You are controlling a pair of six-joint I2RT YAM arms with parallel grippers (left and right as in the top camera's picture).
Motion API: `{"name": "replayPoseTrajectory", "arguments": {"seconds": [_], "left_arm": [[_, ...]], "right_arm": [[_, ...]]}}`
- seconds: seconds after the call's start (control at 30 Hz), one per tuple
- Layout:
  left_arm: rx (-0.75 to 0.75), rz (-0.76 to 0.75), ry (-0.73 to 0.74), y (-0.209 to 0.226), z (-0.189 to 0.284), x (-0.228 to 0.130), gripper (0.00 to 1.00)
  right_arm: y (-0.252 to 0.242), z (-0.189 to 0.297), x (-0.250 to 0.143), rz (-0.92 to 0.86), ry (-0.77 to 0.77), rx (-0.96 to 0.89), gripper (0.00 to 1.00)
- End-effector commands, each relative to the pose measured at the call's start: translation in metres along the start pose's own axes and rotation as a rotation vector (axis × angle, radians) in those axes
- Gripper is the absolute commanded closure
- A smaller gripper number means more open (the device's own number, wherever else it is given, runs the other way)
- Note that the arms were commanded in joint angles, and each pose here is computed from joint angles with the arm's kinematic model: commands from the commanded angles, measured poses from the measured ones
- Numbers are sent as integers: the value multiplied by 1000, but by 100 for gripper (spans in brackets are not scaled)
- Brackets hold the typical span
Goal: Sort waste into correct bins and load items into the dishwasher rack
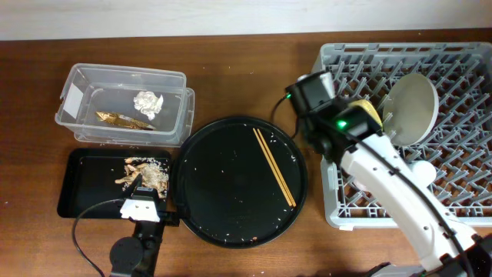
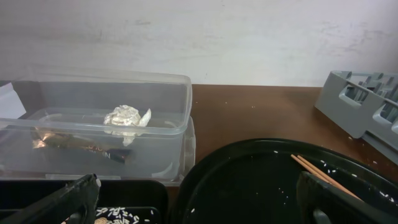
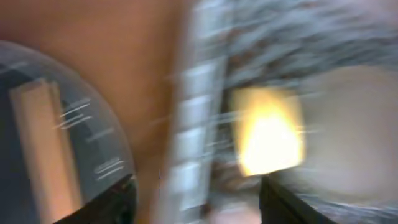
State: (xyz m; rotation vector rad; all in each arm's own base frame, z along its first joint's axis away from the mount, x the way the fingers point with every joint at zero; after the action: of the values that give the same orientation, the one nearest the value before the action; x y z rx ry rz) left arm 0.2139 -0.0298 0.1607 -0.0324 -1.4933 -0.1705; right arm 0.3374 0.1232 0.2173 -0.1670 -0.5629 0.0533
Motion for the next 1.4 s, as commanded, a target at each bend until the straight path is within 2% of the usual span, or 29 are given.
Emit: {"name": "replayPoseTrajectory", "arguments": {"seconds": [0.0, 0.07, 0.23, 0.4, 0.57, 0.73, 0.83, 1.0, 1.13, 1.17, 1.2, 1.23, 1.37], "left_arm": [[-5, -15, -3, 0, 0, -2, 0], [-5, -15, -3, 0, 0, -2, 0], [-5, -15, -3, 0, 0, -2, 0], [-5, -15, -3, 0, 0, -2, 0], [-5, -15, -3, 0, 0, -2, 0], [-5, -15, -3, 0, 0, -2, 0], [-5, -15, -3, 0, 0, -2, 0], [-5, -15, -3, 0, 0, -2, 0], [-5, -15, -3, 0, 0, -2, 0], [-5, -15, -3, 0, 0, -2, 0], [-5, -15, -3, 0, 0, -2, 0], [-5, -15, -3, 0, 0, -2, 0], [-5, -15, -3, 0, 0, -2, 0]], "right_arm": [[68, -11, -50, -48, 279, 349, 43], [76, -39, -77, -64, 382, 309, 45], [95, -68, -111, -53, 562, 344, 69], [105, -83, -132, -17, 620, 309, 68], [91, -108, -128, 0, 511, 130, 67], [96, -111, -126, 9, 487, 144, 69], [100, -114, -133, 8, 487, 166, 75], [100, -122, -152, 6, 514, 185, 78], [100, -119, -157, 7, 542, 193, 87], [100, -119, -158, 9, 547, 190, 87], [99, -119, -158, 9, 546, 189, 76], [97, -120, -157, 11, 539, 178, 72], [96, -92, -129, 32, 461, 203, 68]]}}
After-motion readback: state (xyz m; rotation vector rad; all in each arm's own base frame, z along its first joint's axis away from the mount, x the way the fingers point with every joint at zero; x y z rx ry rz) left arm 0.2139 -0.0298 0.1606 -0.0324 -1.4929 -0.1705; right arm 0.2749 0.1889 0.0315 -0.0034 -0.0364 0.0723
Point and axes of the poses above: each gripper's point midway between its finger pads, its own z axis back along the fingers, its own y axis along the line the jaws close on, x = y × z, the point moved 3 cm from there along z, back along the fingers, and after that the axes turned 10 degrees about -z, right-handed, at the moved point
